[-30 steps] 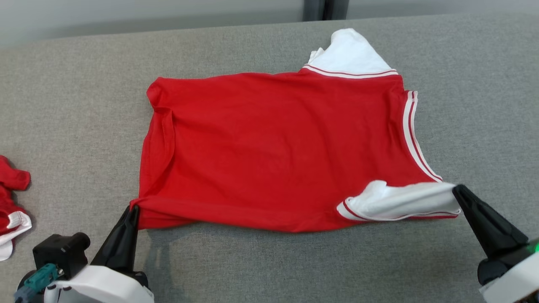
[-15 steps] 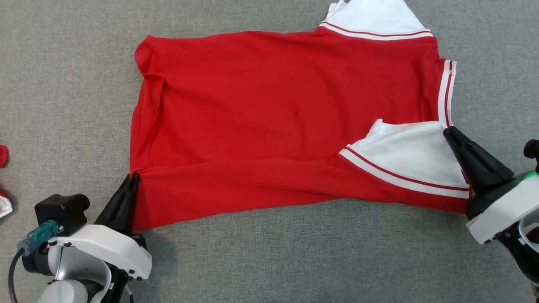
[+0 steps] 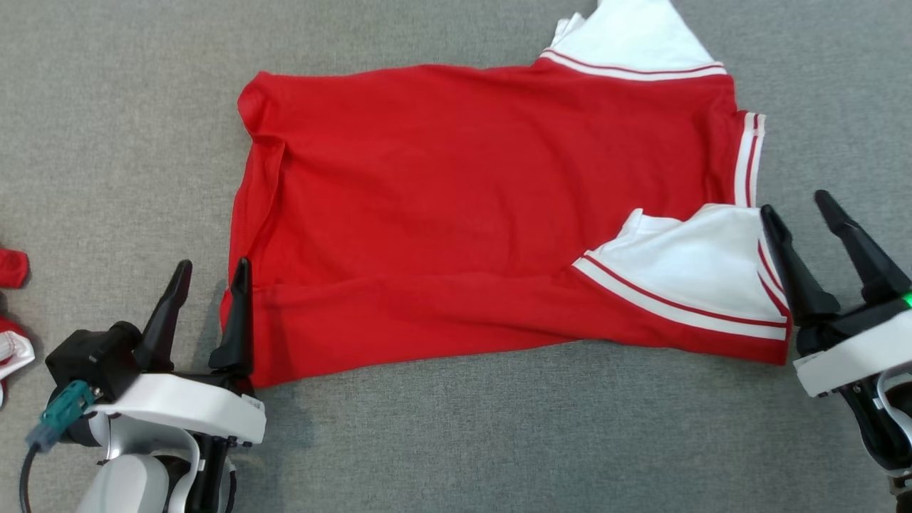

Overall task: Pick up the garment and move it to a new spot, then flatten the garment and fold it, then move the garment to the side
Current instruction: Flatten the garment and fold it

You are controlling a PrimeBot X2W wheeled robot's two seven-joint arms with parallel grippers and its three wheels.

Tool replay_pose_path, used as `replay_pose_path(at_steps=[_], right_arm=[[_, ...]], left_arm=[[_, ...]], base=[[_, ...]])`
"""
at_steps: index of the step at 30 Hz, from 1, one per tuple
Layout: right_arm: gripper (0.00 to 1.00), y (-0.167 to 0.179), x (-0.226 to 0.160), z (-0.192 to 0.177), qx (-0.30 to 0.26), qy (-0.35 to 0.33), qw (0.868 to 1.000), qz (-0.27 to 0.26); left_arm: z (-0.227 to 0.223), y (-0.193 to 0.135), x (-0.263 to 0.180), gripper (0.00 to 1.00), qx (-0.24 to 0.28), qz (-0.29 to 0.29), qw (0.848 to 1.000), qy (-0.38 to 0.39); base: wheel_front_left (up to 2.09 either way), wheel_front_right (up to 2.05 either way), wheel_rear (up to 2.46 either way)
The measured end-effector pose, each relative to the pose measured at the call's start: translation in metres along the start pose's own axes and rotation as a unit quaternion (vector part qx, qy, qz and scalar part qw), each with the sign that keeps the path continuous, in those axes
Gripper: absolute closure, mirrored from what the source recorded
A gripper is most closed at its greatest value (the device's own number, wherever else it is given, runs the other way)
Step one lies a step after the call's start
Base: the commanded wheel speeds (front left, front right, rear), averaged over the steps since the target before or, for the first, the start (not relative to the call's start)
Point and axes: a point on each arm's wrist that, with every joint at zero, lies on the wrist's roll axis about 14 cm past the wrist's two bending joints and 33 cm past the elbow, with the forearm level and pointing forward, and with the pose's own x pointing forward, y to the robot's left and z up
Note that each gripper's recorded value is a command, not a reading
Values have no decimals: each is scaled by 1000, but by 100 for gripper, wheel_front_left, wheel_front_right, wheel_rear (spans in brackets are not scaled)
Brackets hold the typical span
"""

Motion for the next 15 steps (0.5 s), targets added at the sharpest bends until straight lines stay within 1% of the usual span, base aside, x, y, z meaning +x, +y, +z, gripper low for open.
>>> replay_pose_path(at_steps=[4, 8, 11, 15], right_arm=[[0, -11, -11, 20, -15, -54, 998, -39], [0, -10, -23, 38, -34, -94, 993, -66], [0, -4, -35, 44, -46, -107, 990, -78], [0, 5, -49, 35, -50, -94, 991, -87]], left_arm=[[36, -8, -5, 0, -3, 2, 996, -91], [63, -14, -13, 0, 6, 5, 988, -154], [73, -18, -20, 0, 19, 4, 984, -176], [72, -20, -28, 0, 32, 4, 983, -178]], base=[[0, 0, 0], [0, 0, 0], [0, 0, 0], [0, 0, 0]])
